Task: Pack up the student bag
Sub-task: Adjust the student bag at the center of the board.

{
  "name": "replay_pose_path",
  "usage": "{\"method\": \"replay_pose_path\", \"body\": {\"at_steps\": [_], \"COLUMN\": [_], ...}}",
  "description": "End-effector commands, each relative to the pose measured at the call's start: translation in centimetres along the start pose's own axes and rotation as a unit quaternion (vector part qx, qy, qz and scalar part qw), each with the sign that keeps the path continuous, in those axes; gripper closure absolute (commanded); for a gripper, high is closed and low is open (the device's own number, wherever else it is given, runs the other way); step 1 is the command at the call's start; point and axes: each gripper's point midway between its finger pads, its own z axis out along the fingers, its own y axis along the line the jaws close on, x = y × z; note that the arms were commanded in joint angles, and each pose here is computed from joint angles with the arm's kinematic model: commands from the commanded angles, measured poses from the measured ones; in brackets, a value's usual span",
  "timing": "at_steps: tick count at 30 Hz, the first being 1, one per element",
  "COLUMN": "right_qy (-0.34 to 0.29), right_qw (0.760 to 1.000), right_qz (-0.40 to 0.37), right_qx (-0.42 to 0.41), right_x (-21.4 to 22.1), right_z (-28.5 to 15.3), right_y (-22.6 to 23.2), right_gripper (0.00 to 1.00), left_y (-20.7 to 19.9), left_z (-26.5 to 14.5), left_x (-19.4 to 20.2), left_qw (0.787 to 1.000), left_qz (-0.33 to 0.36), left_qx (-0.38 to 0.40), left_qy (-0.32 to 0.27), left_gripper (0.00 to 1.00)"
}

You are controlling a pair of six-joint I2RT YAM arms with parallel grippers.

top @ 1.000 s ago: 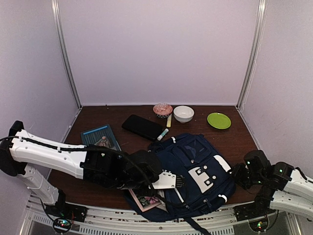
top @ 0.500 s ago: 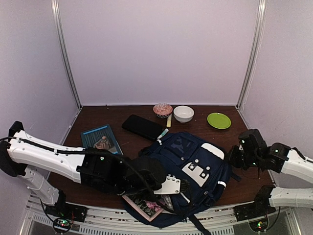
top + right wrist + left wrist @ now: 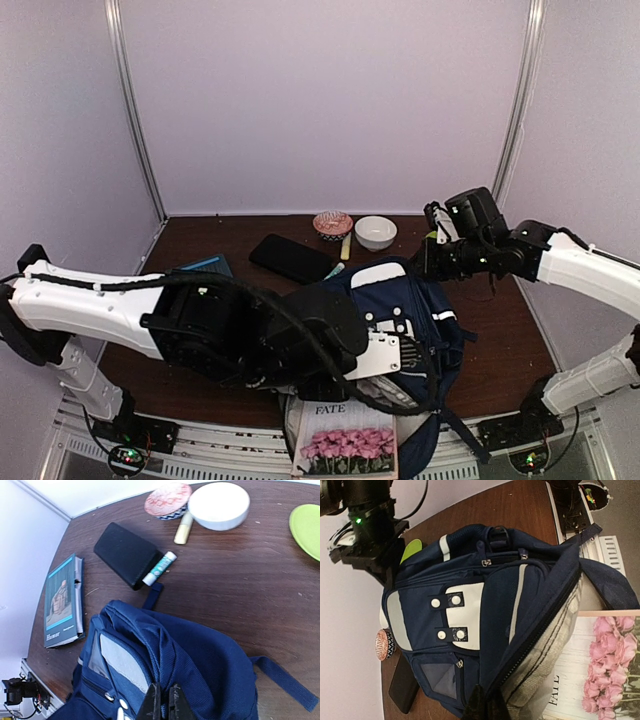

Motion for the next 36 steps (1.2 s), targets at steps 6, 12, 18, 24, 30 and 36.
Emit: {"method": "replay_pose_path", "body": {"at_steps": [6, 12, 18, 24, 30, 36], "right_qy": [0.021, 0.053, 0.070, 0.017, -0.054, -0.168], "right_qw": [0.993, 0.991, 0.990, 0.994, 0.995, 0.981], "right_qz": [-0.050, -0.072, -0.082, -0.064, -0.008, 0.095], "right_qx": [-0.104, -0.103, -0.089, -0.088, -0.084, -0.026], "right_x": [-2.3, -2.3, -2.9, -6.5, -11.3, -13.3], "right_z": [3.6, 8.5, 13.5, 12.5, 7.2, -1.6], "right_y": [7.5, 9.8, 12.2, 13.3, 12.0, 6.5], "right_gripper": [1.00, 1.00, 1.00, 0.46, 0.23, 0.23], "left_y": [1.2, 1.2, 2.2, 3.6, 5.2, 6.4], "left_z": [3.2, 6.2, 7.9, 8.8, 8.8, 8.7], "left_x": [-3.4, -0.9, 2.3, 5.0, 4.9, 5.2], "left_qw": [0.997, 0.994, 0.988, 0.979, 0.976, 0.971], "left_qz": [-0.063, -0.107, -0.139, -0.179, -0.191, -0.210], "left_qx": [-0.040, -0.026, -0.041, -0.054, -0.069, -0.093], "left_qy": [-0.023, 0.022, 0.061, 0.086, 0.074, 0.067], "left_gripper": [1.00, 1.00, 1.00, 1.00, 1.00, 1.00]}}
